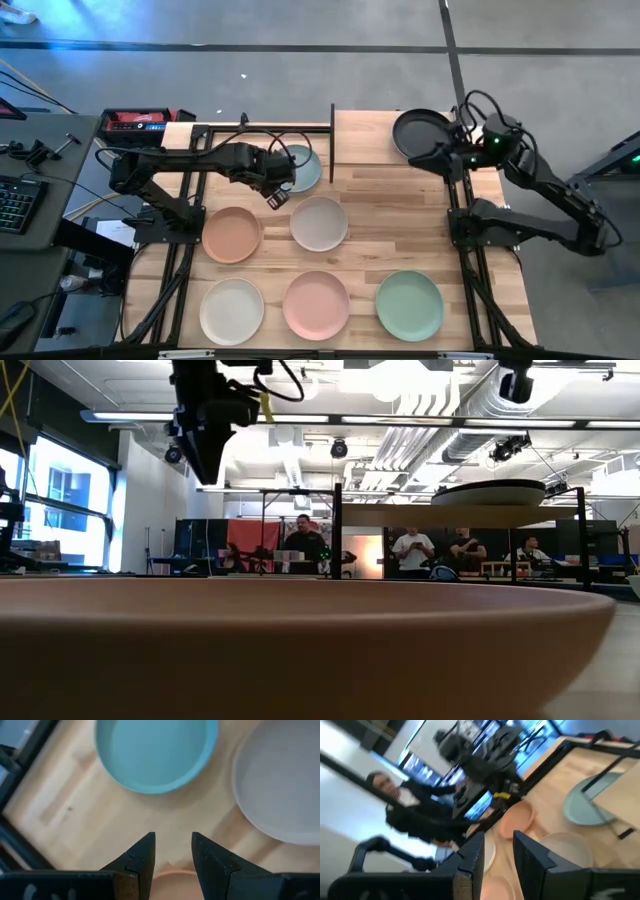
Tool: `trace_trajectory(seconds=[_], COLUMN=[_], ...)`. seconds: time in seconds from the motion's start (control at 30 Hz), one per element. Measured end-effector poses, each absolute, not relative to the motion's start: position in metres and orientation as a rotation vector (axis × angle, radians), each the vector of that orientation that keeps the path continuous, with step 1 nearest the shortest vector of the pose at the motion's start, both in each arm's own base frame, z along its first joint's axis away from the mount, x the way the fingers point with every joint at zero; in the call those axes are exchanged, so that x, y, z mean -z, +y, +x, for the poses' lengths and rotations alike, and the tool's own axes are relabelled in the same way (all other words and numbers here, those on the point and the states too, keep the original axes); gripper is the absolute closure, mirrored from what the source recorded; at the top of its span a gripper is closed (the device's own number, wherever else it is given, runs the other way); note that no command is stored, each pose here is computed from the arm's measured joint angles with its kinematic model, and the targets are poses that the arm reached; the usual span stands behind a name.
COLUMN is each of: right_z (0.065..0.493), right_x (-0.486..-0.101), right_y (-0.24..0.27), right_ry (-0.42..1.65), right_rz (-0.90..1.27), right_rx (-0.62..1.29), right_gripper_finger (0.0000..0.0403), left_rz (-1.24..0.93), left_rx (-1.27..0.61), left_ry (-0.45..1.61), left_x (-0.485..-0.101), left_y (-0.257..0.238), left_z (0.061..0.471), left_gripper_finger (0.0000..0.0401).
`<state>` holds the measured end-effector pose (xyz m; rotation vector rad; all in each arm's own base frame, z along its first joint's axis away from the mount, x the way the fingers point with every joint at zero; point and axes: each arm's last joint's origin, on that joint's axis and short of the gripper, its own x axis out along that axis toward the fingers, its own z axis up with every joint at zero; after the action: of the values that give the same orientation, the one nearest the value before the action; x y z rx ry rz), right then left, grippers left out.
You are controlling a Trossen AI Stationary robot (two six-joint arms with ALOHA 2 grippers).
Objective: Place and stack plates onto a shelf
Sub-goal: Stack the pink plate on the top of the black plate on the shelf
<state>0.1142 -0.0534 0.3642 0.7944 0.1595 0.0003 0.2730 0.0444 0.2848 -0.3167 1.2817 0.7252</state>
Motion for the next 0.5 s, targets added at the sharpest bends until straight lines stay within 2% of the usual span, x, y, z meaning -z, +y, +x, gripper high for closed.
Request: trace_trajectory(seconds=[0.27,0.5], right_z=[0.146,0.178], right_x=[-0.354,-0.335], right_y=[-0.029,-0.001], right_ry=[0.304,0.475], right_rz=[0.788,0.854], right_rx=[-0.102,-0.090], right_gripper_finger=[0.0318,0.0318], left_rz=[-0.386,-0.362], left_rx=[-0.618,-0.498], left_ry=[1.315,1.337], left_x=[-0.284,-0.284], left_y=[0.036,0.017], left_z=[0.274,0.277], left_gripper_finger=[0.0284,0.0284])
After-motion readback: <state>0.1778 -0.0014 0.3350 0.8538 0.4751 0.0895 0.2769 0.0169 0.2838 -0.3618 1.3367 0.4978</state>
